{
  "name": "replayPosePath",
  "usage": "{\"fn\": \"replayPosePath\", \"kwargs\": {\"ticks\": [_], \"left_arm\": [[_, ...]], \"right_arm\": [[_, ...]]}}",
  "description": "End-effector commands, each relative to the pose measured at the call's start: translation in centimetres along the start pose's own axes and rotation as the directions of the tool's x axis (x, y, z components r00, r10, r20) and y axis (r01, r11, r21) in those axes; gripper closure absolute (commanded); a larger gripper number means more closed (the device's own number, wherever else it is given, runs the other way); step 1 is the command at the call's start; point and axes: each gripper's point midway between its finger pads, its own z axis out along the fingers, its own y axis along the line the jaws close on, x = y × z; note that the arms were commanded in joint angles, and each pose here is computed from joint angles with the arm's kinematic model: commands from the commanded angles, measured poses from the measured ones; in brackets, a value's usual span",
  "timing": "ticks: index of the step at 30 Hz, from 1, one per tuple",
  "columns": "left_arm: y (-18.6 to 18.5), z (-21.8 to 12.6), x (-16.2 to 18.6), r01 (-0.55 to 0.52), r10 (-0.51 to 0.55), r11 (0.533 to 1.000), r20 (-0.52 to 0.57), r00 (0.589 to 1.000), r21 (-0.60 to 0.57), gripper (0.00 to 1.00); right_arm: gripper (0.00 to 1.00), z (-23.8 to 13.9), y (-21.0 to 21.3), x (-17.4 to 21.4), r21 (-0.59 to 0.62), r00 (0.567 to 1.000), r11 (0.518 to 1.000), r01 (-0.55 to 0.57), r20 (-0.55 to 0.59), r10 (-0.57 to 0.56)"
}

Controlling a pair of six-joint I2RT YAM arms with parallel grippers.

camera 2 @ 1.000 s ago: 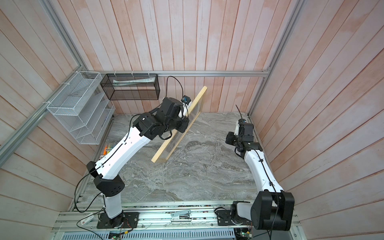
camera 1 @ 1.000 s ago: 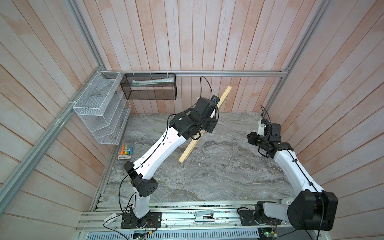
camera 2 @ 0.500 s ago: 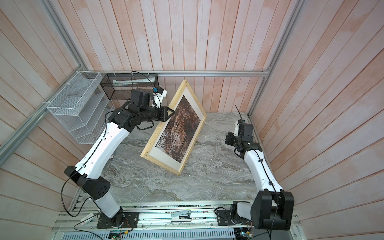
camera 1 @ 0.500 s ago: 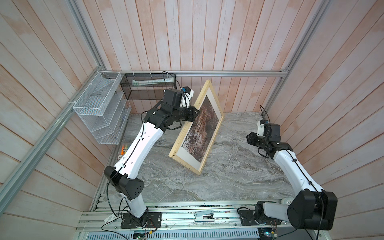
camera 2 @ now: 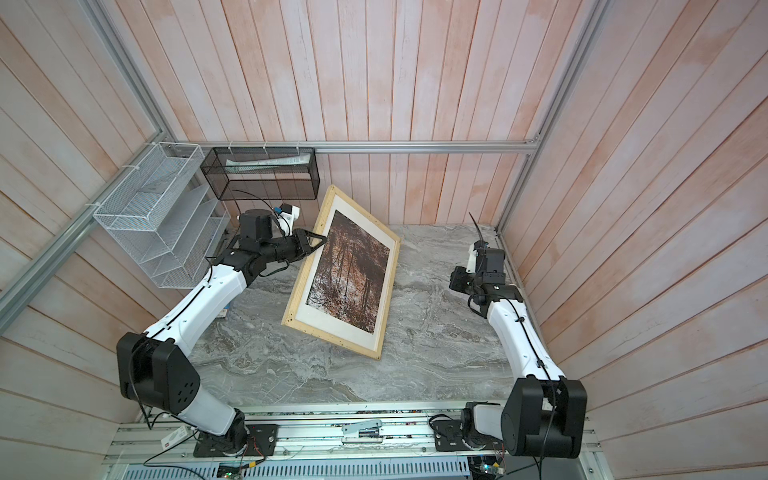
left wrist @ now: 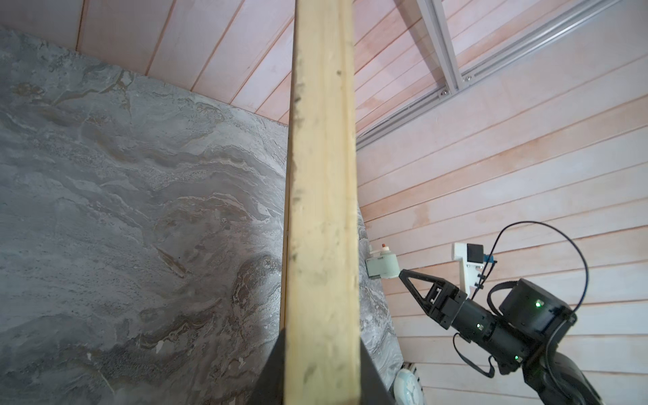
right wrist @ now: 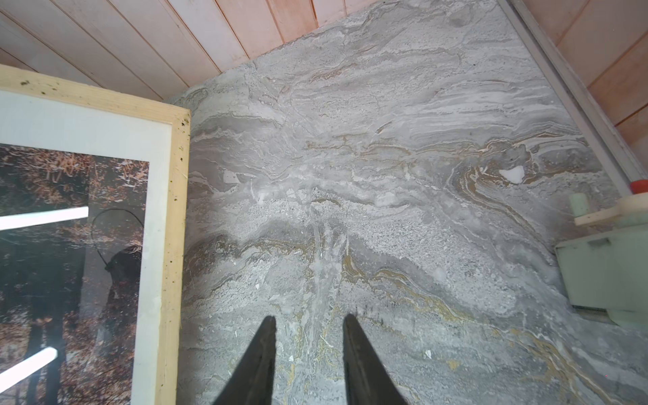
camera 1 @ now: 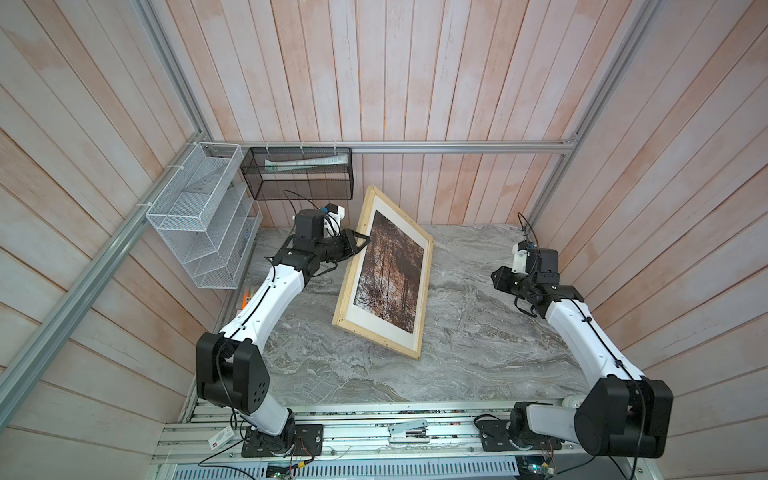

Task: Put the photo into the frame
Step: 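Lower the flipped frame onto the table with the left gripper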

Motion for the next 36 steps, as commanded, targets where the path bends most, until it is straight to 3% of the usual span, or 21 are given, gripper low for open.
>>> {"fn": "replayPosePath", "kwargs": {"ticks": [1, 6, 23, 32, 36], "left_arm": [[-7.1, -2.9, -2.5, -0.058, 0.022, 0.955, 0.126, 0.992, 0.29, 1.0], [-4.3, -2.1, -0.9, 0.014, -0.052, 0.959, 0.128, 0.99, 0.284, 1.0], [3.5, 0.1, 1.3, 0.113, -0.129, 0.985, 0.123, 0.984, 0.129, 1.0], [7.3, 1.9, 2.8, 0.158, -0.163, 0.985, 0.083, 0.983, 0.064, 0.84], [8.8, 2.4, 3.4, 0.171, -0.174, 0.984, 0.07, 0.982, 0.038, 0.7]], "right_arm": [[0.66, 0.5, 0.0, 0.5, -0.013, 1.0, 1.0, -0.017, -0.017, 0.017], [0.66, 0.8, 0.1, 0.8, -0.024, 0.999, 0.999, -0.021, -0.025, 0.02], [0.66, 1.8, 0.5, 1.4, -0.059, 0.998, 0.998, -0.019, -0.061, 0.016], [0.66, 2.3, 0.4, 1.6, -0.059, 0.997, 0.998, -0.022, -0.075, 0.017], [0.66, 2.6, 0.5, 1.7, -0.063, 0.997, 0.998, -0.023, -0.08, 0.018]]}}
